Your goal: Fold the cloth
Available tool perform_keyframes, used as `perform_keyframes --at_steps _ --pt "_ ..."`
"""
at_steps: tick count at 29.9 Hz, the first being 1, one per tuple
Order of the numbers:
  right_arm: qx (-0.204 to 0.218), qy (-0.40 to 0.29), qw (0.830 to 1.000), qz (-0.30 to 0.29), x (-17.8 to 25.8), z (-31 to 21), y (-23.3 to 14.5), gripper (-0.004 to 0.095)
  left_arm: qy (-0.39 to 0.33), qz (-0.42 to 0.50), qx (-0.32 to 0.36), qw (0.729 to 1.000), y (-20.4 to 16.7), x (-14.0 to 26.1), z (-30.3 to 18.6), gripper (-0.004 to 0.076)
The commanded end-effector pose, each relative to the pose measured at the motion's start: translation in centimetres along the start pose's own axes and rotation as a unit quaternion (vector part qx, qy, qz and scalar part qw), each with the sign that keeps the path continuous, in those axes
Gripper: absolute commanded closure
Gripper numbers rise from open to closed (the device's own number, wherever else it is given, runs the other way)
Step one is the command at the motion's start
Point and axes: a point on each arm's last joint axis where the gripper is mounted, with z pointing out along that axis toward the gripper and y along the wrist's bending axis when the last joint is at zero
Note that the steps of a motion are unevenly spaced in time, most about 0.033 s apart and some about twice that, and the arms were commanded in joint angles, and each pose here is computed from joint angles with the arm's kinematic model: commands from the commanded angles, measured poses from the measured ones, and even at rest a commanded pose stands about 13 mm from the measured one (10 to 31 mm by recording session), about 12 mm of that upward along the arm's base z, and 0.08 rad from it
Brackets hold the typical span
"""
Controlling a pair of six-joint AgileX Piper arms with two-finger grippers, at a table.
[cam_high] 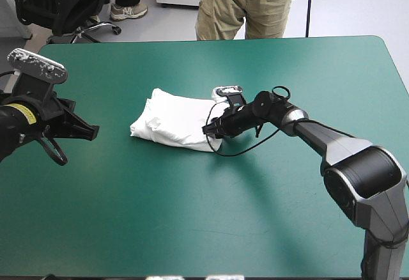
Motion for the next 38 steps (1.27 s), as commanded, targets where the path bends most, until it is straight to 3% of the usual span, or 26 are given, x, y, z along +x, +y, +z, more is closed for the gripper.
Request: perform_keyframes --at_steps 1,7,10,15,19,27,32,38 --pt "-0.015 -0.027 0.999 -0.029 -1.2 -1.9 1.1 0.0903 -0.04 -0.004 -0.006 0.999 0.3 -0.5 -1.2 0.0741" --pt "0.015 -0.023 0.998 -0.064 -1.8 -4.1 0.5 0.0908 -0.041 -0.006 -0.001 0.999 0.2 -0.5 -1.2 0.0741" --pt "0.059 -0.023 0.995 -0.077 -2.0 -7.1 -0.7 0.0908 -0.042 -0.008 0.003 0.999 0.1 -0.6 -1.2 0.0741" --pt "0.167 0.013 0.983 -0.073 -1.3 -13.3 -4.8 0.091 -0.057 -0.013 0.023 0.998 -0.2 -0.8 -1.2 0.0741" --pt "0.243 0.056 0.968 -0.025 0.6 -17.6 -9.8 0.0926 -0.061 -0.017 0.037 0.997 -0.5 -0.9 -1.2 0.0741" --pt "0.347 0.089 0.928 0.101 6.2 -22.7 -18.8 0.0925 -0.057 0.008 0.025 0.998 -0.3 -0.8 -1.2 0.0741" --pt "0.361 0.075 0.916 0.158 7.7 -24.7 -20.9 0.0925 -0.057 0.01 0.019 0.998 -0.2 -0.8 -1.2 0.0741" --pt "0.371 0.069 0.909 0.175 7.9 -25.1 -21.2 0.0923 -0.049 0.01 0.02 0.999 -0.2 -0.7 -1.2 0.0741"
